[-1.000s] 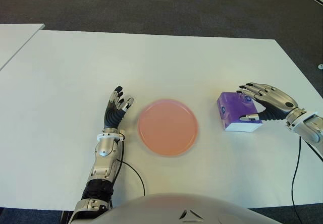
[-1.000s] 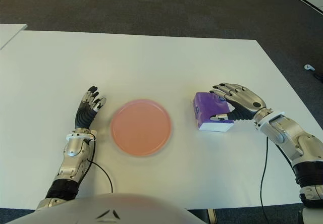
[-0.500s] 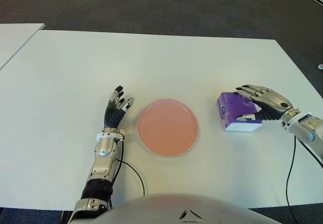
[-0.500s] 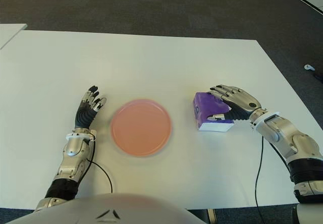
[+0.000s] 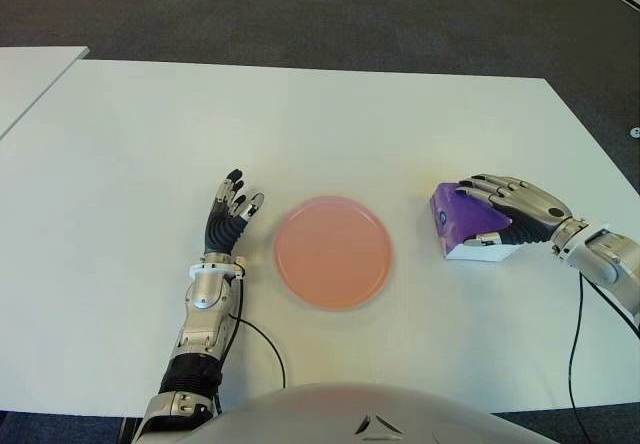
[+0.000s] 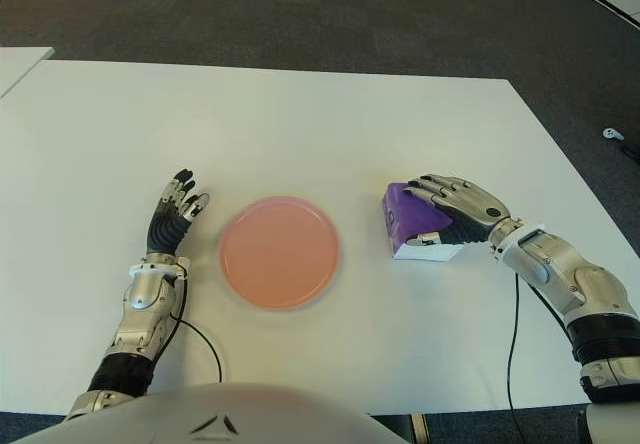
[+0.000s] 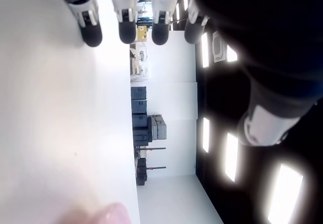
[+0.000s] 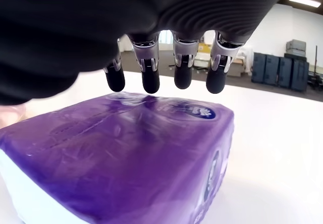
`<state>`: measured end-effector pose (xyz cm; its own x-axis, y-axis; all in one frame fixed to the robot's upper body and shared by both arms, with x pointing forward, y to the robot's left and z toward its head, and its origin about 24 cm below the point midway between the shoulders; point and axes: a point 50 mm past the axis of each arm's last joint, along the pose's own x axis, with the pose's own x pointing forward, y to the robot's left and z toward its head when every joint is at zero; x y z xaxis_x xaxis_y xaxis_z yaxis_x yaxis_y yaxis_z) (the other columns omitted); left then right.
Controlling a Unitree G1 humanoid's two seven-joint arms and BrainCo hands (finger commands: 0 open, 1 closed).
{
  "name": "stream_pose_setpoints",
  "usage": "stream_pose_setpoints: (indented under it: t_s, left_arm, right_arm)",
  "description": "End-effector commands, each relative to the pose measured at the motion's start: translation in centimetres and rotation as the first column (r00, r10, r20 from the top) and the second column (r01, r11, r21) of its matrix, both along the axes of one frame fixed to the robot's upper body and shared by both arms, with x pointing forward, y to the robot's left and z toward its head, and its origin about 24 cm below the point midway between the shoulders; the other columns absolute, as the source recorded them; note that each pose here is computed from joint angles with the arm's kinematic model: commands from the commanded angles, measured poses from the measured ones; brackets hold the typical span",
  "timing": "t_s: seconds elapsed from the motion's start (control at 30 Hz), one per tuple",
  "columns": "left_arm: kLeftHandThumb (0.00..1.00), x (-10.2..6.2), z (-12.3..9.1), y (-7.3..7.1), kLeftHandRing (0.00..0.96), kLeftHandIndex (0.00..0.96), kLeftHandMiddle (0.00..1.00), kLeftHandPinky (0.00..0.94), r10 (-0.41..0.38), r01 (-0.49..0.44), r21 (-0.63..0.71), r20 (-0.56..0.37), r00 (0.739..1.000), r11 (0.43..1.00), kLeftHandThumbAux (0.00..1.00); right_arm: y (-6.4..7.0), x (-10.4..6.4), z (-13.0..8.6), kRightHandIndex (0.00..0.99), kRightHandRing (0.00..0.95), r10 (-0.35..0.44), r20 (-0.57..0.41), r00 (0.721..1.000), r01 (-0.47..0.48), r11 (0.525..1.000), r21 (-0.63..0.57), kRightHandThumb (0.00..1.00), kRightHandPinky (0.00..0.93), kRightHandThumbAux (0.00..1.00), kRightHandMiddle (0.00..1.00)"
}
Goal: Put the tissue paper into the plate.
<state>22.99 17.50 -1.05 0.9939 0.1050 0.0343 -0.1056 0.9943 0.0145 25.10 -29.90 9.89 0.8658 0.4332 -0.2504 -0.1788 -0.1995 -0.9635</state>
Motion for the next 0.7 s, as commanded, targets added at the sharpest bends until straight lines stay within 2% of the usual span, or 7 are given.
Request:
stream_pose_setpoints:
  t_s: [0.03, 0.7]
  left_arm:
    - [0.0, -0.63, -1.16, 0.16, 0.0, 0.0, 0.0, 0.0, 0.001, -0.002, -0.008, -0.062, 0.998, 1.0, 0.581]
    - [0.0, -0.65, -1.15, 0.32, 0.0, 0.0, 0.0, 0.0, 0.005, -0.005, 0.002, -0.067, 0.998, 1.0, 0.579]
  right_arm:
    - [0.24, 0.01, -0.28, 0.0, 0.0, 0.026, -0.007, 1.0, -0.026, 0.999, -0.026, 0.278, 0.0, 0.162, 0.0]
    - [0.83, 0.15, -0.97, 0.0, 0.0, 0.047, -0.012, 0.999, -0.048, 0.998, -0.042, 0.272, 0.0, 0.175, 0.0]
